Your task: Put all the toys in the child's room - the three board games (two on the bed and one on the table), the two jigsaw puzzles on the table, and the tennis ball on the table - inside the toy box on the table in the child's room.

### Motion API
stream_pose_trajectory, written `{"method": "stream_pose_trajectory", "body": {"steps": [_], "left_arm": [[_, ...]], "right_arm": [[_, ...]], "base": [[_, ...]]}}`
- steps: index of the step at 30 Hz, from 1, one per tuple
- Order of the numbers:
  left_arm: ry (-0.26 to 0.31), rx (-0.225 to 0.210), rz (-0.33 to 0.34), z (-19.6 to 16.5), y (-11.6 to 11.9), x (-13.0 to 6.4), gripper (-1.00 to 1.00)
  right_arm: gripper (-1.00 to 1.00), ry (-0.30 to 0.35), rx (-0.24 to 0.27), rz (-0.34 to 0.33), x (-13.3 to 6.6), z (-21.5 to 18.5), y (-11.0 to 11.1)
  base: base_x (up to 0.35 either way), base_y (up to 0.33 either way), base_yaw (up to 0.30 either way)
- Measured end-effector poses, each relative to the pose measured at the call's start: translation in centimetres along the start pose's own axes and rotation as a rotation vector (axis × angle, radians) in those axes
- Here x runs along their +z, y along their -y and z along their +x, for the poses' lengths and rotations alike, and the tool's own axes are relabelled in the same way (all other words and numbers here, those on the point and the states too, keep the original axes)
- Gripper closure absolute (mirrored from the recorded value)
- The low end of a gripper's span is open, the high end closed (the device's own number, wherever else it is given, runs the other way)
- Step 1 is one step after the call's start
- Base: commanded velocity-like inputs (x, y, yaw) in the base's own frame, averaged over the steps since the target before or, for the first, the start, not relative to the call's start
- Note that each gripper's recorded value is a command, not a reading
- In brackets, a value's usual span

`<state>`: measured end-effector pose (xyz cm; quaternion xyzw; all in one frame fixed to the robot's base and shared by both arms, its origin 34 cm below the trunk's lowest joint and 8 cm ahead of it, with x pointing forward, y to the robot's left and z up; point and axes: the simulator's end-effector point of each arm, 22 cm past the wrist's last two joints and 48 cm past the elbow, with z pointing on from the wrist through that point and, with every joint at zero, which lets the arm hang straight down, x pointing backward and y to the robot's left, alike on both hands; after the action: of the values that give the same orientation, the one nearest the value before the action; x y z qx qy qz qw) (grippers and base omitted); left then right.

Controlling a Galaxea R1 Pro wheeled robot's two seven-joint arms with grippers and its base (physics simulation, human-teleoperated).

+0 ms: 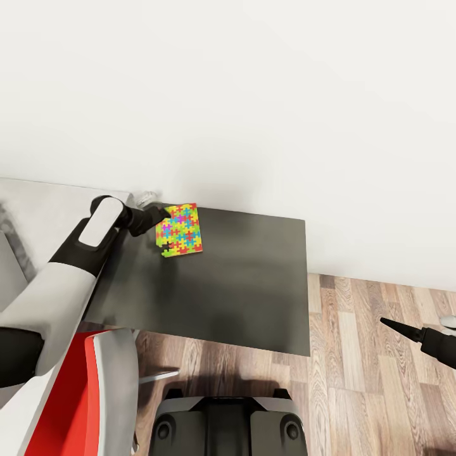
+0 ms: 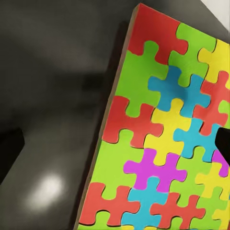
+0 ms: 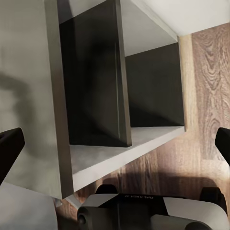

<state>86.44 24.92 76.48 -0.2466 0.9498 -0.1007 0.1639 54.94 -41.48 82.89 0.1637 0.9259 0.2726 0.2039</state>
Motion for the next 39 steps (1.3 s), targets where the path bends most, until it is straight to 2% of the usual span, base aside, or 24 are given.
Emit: {"method": "stream_pose_trajectory", "body": {"steps": [16,19,32,39], "left_arm": [[0.004,-0.017,0.006,0.27,-0.3,0.27,-1.0],[0.009,0.001,-0.018,0.25,-0.95,0.22,-1.0],[0.004,0.001,-0.017,0.66,-0.78,0.17,-1.0],[0.002,0.0,-0.012,0.78,-0.56,0.17,-1.0]], "right_arm": [[-1.0,0.003,-0.002,-0.003,-0.3,0.09,-0.14],[-1.0,0.004,-0.002,-0.004,-0.42,0.14,-0.2],[-1.0,0.004,-0.002,-0.004,-0.62,0.26,-0.24],[-1.0,0.005,-0.002,-0.004,-0.63,0.25,-0.24]], "base": [[0.0,0.0,-0.01],[0.0,0.0,-0.153],[0.0,0.0,-0.237],[0.0,0.0,-0.101]]}}
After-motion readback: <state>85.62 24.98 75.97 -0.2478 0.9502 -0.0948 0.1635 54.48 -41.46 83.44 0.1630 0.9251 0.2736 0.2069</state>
